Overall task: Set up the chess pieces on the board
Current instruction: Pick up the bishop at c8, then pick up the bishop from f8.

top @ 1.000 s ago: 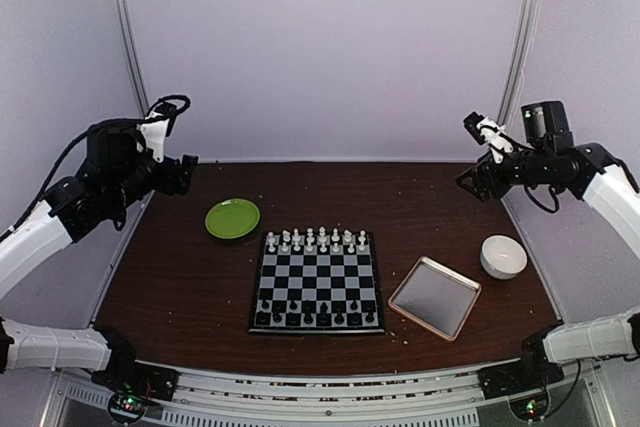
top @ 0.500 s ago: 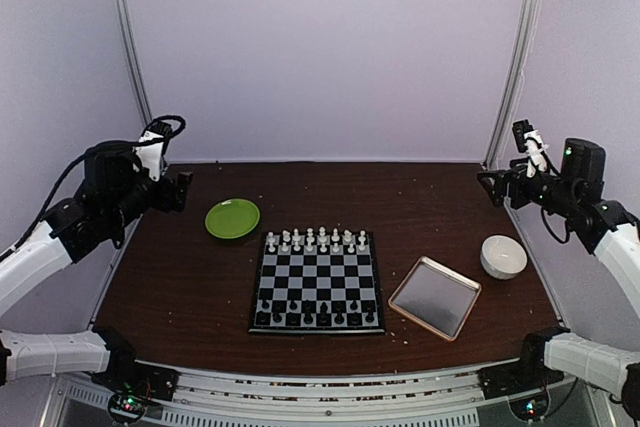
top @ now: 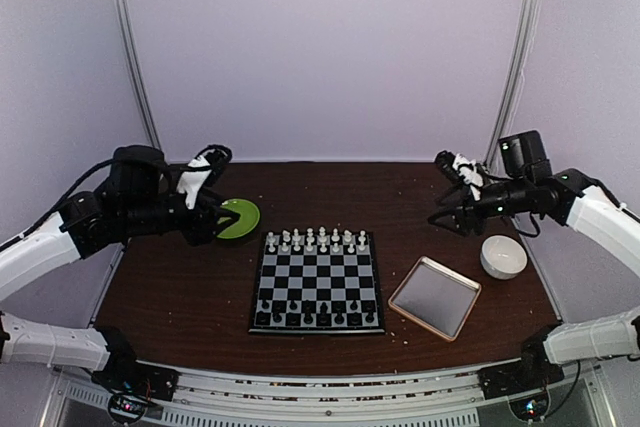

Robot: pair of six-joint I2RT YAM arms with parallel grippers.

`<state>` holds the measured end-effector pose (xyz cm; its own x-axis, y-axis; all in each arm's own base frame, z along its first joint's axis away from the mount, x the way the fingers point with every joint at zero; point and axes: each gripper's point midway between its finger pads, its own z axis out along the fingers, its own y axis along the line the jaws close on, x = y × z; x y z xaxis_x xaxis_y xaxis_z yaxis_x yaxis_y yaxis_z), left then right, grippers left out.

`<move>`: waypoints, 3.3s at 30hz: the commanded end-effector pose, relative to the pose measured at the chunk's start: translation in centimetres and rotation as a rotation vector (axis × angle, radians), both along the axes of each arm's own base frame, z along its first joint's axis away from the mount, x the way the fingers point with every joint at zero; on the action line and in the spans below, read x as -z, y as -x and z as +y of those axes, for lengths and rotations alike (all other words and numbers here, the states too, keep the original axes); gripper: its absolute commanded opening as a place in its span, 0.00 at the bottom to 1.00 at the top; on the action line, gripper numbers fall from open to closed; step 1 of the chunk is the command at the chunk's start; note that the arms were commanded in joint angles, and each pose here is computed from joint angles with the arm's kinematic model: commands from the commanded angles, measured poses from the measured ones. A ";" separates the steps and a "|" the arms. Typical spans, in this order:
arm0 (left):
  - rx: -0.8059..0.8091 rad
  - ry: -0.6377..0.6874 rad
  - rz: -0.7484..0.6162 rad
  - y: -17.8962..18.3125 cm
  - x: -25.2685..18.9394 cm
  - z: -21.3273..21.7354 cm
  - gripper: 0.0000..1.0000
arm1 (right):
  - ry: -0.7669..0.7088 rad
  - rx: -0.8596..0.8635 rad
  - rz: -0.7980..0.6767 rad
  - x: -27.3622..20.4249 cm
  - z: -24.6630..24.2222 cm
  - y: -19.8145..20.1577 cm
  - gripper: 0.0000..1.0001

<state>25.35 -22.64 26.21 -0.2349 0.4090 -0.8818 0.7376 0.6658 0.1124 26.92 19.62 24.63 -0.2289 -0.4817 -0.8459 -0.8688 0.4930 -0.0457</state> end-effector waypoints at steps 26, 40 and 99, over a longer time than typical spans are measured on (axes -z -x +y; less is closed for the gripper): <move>0.334 -0.119 0.154 8.0 9.7 -7.6 0.48 | 0.551 -0.577 0.129 13.7 16.0 9.4 0.38; 0.089 0.063 0.168 6.7 7.6 -3.2 0.52 | 0.658 -0.630 0.200 17.0 17.6 10.0 0.32; 0.350 -0.125 0.291 7.8 12.2 -9.1 0.44 | 0.444 -0.544 0.160 7.4 14.2 9.3 0.02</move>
